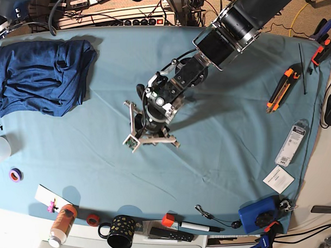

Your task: Layout the t-shirt on the table in an organized manner, then fold the t-shirt properly

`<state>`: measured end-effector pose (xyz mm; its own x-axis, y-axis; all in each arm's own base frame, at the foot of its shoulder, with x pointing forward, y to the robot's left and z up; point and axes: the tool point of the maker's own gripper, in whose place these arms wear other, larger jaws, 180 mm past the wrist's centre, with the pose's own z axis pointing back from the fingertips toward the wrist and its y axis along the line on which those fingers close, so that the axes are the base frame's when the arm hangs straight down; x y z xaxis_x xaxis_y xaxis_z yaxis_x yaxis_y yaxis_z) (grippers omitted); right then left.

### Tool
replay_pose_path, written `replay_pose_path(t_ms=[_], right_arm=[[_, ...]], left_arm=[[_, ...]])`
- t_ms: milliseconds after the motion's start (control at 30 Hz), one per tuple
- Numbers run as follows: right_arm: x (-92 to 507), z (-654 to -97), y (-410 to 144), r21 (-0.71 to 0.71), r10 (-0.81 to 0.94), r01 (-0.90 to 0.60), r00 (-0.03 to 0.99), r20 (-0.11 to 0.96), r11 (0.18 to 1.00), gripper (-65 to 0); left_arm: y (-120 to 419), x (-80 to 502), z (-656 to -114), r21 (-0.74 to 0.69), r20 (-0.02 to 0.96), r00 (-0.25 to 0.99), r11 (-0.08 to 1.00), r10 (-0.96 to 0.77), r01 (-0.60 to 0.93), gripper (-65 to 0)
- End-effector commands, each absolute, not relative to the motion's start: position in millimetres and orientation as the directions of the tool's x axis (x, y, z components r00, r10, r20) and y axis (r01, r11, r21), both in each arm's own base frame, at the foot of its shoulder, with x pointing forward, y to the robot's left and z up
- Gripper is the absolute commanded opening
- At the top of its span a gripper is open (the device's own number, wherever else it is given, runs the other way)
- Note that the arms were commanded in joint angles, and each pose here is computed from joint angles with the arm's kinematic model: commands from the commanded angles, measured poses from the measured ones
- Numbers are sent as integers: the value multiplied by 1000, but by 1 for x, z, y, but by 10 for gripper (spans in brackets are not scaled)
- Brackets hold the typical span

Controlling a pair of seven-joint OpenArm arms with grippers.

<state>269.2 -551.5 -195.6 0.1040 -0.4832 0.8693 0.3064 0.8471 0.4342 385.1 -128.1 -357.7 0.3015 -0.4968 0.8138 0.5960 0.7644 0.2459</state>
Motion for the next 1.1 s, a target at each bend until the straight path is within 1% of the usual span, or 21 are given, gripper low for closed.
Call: replay_pose_path(t_ms=[0,100,200,300,433,600,700,833,933,1000,1067], right_arm=[[270,-152,-556,401,-420,254,23,907,880,-376],[267,-135,-545,348,-364,222,34,931,911,-376],[263,-119,-527,230,-248,205,67,966,951,-377],[259,-105,-497,93,-110,170,94,989,981,-377],[253,-95,-450,-66,53,112,120,991,991,-377],[243,-98,-396,-167,160,45,129,979,985,-377],[236,-109,-368,-166,164,0,147,975,986,-377],[221,-139,-344,-120,124,-30,219,968,992,-377],[206,-165,-336,-59,63,-22,281,958,998,-377],[197,-180,-328,-3,13,-31,316,949,1000,-377],[188,-193,-317,57,-35,-52,354,935,997,-377]], left_arm=[[-137,398,-324,253,861,231,775,-454,580,-512],[-138,398,-298,243,888,192,782,-417,573,-517],[-141,391,-270,229,916,144,782,-375,579,-517],[-140,375,-243,217,942,88,787,-325,578,-517],[-126,344,-224,190,962,49,791,-267,581,-517],[-93,308,-216,227,960,9,796,-281,561,-517],[-72,289,-221,265,944,17,791,-328,551,-517],[-30,267,-239,333,908,69,810,-414,482,-517],[4,248,-254,398,864,123,812,-488,428,-517],[15,231,-262,433,835,133,786,-535,442,-517],[22,216,-267,437,817,152,770,-556,465,-517]])
